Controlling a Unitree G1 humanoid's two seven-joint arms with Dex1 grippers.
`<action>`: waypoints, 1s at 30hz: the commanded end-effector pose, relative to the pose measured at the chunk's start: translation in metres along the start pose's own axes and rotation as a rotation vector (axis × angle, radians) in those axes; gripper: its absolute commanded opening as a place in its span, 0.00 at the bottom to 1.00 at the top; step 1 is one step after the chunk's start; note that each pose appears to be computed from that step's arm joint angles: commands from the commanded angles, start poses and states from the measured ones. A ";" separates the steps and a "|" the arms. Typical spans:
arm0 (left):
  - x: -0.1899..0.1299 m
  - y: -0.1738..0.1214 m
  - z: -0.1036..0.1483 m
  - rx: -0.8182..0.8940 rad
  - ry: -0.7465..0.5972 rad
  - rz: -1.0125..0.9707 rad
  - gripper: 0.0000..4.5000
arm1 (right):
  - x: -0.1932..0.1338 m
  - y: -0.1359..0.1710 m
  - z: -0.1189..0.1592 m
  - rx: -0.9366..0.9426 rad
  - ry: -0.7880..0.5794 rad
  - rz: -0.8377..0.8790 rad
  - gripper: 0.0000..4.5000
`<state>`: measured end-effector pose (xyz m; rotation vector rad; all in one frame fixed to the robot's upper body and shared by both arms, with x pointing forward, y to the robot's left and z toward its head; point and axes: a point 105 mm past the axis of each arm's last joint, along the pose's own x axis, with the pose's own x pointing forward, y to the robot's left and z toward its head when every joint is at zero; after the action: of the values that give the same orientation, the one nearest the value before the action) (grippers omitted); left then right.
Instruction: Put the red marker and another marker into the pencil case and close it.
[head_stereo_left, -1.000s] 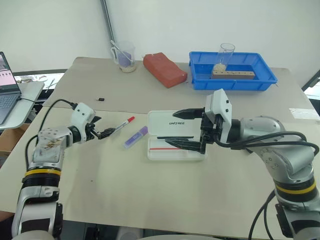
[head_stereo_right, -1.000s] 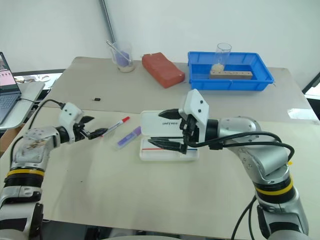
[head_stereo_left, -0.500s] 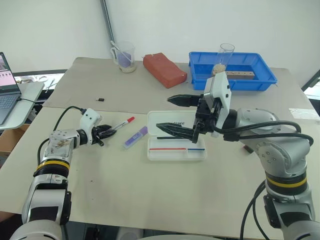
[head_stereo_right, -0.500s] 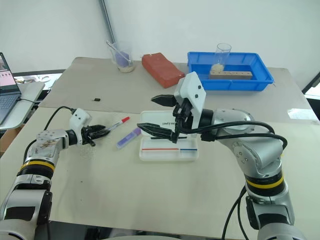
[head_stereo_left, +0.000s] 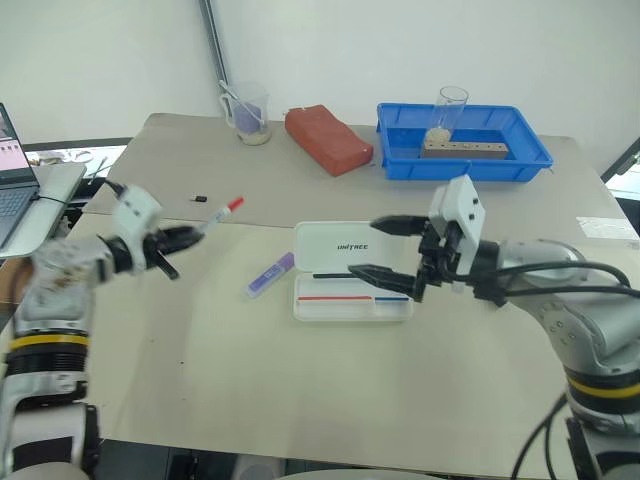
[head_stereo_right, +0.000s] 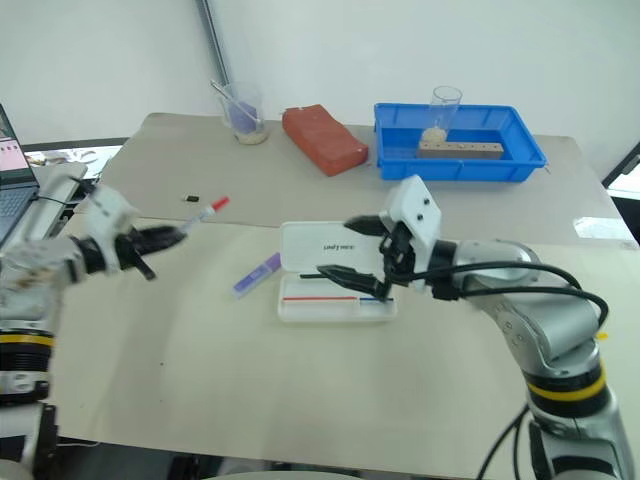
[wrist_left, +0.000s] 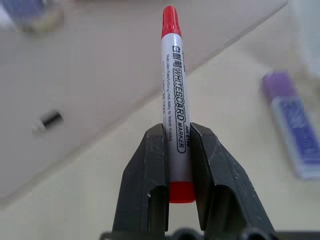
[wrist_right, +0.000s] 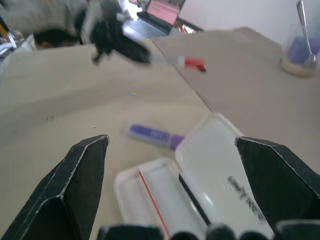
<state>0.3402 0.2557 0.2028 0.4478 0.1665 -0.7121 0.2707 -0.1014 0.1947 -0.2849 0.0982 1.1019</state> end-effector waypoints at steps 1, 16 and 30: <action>-0.002 -0.034 0.037 0.079 -0.017 -0.183 0.04 | -0.009 0.003 0.005 -0.075 -0.010 -0.010 1.00; 0.128 -0.152 0.039 0.348 -0.089 -0.520 0.04 | -0.026 0.000 -0.015 -0.041 0.053 -0.091 1.00; 0.142 -0.173 0.022 0.373 -0.076 -0.534 0.37 | -0.024 0.003 -0.021 -0.021 0.054 -0.098 1.00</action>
<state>0.3333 0.0519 0.1081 0.7133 0.1565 -1.2931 0.2592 -0.1296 0.1667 -0.3057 0.1874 0.9962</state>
